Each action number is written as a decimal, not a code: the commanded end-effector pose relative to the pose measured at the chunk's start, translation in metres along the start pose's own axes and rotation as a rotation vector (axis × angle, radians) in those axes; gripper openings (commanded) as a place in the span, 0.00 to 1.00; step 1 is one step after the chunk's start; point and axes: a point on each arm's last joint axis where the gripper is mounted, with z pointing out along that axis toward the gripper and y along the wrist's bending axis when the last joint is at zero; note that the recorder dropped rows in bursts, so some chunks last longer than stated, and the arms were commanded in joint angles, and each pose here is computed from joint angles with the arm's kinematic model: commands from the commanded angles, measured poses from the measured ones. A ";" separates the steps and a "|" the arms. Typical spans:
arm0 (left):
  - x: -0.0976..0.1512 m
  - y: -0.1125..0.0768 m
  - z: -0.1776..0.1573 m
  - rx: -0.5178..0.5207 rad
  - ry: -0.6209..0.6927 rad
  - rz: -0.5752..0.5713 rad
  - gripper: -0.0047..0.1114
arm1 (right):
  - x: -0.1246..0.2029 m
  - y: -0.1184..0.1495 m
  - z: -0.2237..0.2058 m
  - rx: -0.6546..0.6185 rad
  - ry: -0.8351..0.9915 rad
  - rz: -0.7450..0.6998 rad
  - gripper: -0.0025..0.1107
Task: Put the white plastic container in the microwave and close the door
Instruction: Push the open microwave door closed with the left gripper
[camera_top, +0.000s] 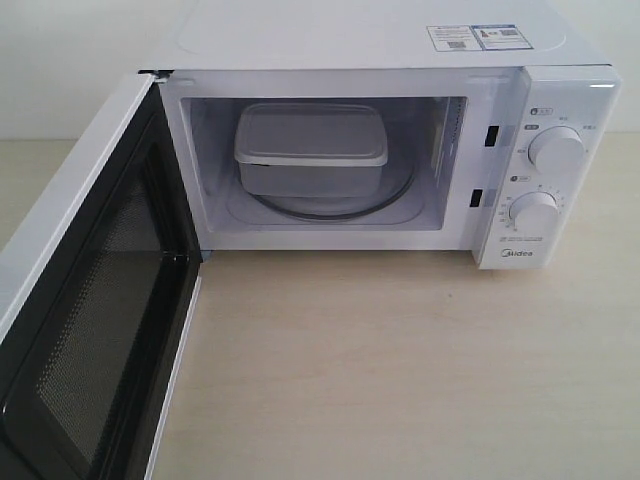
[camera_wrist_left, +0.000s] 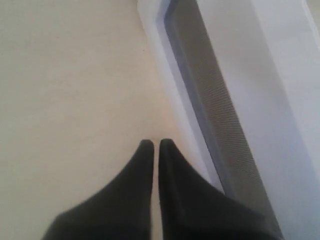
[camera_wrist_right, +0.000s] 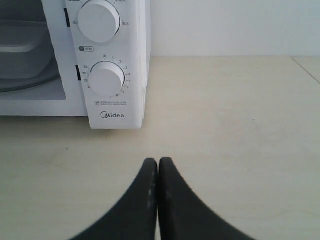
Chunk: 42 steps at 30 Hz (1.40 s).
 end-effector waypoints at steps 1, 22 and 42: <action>0.002 -0.012 0.017 0.098 0.008 0.148 0.08 | -0.001 0.000 0.000 0.004 -0.012 0.001 0.02; -0.039 -0.095 0.068 0.333 -0.235 0.308 0.08 | -0.001 0.000 0.000 0.003 -0.013 0.004 0.02; -0.058 -0.108 0.061 0.370 -0.318 0.346 0.08 | -0.001 0.000 0.000 0.003 -0.013 0.004 0.02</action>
